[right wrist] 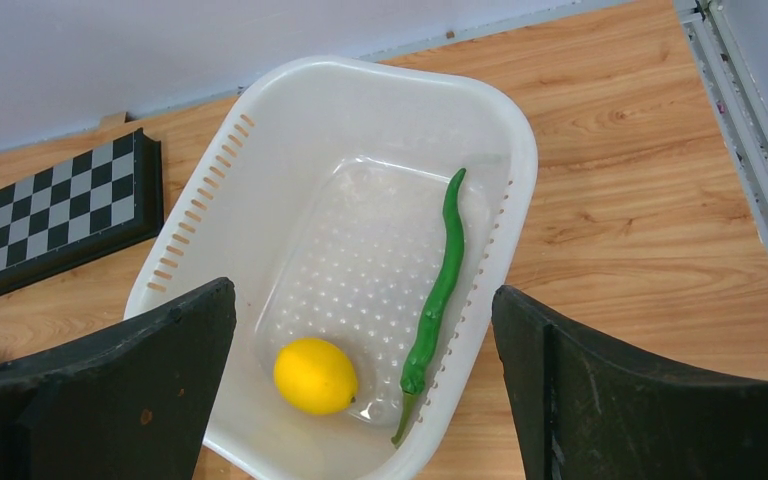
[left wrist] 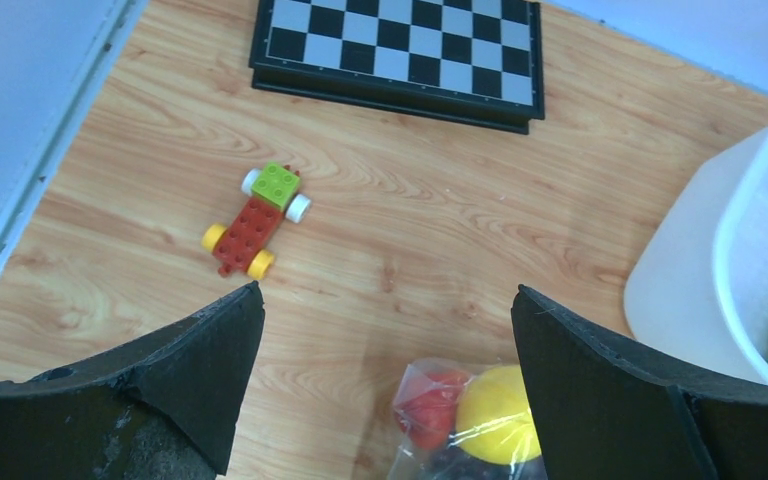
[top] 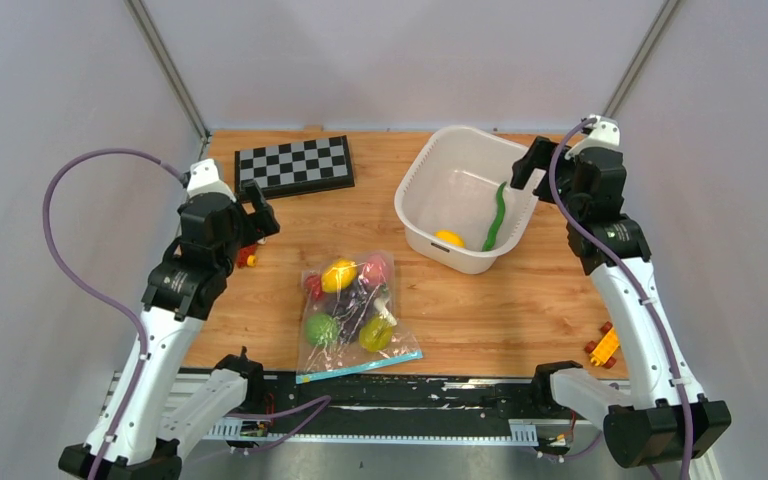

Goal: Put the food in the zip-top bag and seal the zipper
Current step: Reset both arms

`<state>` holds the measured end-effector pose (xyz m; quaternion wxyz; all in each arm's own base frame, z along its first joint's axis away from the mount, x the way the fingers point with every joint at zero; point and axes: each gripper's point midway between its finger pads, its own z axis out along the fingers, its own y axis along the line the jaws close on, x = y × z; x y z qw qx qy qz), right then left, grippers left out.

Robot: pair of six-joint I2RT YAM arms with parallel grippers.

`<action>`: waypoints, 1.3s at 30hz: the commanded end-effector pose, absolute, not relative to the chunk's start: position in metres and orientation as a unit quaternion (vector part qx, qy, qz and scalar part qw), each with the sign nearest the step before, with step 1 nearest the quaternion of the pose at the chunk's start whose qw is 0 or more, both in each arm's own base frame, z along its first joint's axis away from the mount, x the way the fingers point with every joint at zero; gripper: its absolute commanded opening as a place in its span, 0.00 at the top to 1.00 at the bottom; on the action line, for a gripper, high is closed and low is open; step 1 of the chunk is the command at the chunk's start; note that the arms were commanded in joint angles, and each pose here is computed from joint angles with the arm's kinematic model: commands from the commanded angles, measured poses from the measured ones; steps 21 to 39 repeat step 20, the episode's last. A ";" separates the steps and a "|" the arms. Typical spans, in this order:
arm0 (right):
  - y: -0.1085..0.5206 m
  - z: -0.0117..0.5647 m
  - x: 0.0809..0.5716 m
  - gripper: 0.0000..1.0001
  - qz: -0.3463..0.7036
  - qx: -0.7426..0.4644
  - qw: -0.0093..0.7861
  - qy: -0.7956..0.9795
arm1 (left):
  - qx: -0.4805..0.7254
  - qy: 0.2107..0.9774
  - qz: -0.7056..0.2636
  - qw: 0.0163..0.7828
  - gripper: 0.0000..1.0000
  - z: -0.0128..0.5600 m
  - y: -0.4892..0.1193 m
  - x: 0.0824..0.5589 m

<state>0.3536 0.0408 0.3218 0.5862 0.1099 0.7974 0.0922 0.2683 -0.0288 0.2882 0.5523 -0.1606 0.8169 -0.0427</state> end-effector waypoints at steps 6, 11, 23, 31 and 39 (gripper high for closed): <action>0.050 0.346 0.337 0.00 0.103 0.053 0.596 0.794 | -0.169 0.807 -0.018 0.565 0.00 0.309 -0.021 0.281; 0.068 0.360 0.319 0.00 0.142 -0.009 0.613 0.777 | -0.169 0.787 -0.059 0.591 0.00 0.331 -0.032 0.289; 0.078 0.371 0.315 0.00 0.161 -0.032 0.614 0.772 | -0.165 0.780 -0.072 0.600 0.00 0.343 -0.036 0.290; 0.078 0.371 0.315 0.00 0.161 -0.032 0.614 0.772 | -0.165 0.780 -0.072 0.600 0.00 0.343 -0.036 0.290; 0.078 0.371 0.315 0.00 0.161 -0.032 0.614 0.772 | -0.165 0.780 -0.072 0.600 0.00 0.343 -0.036 0.290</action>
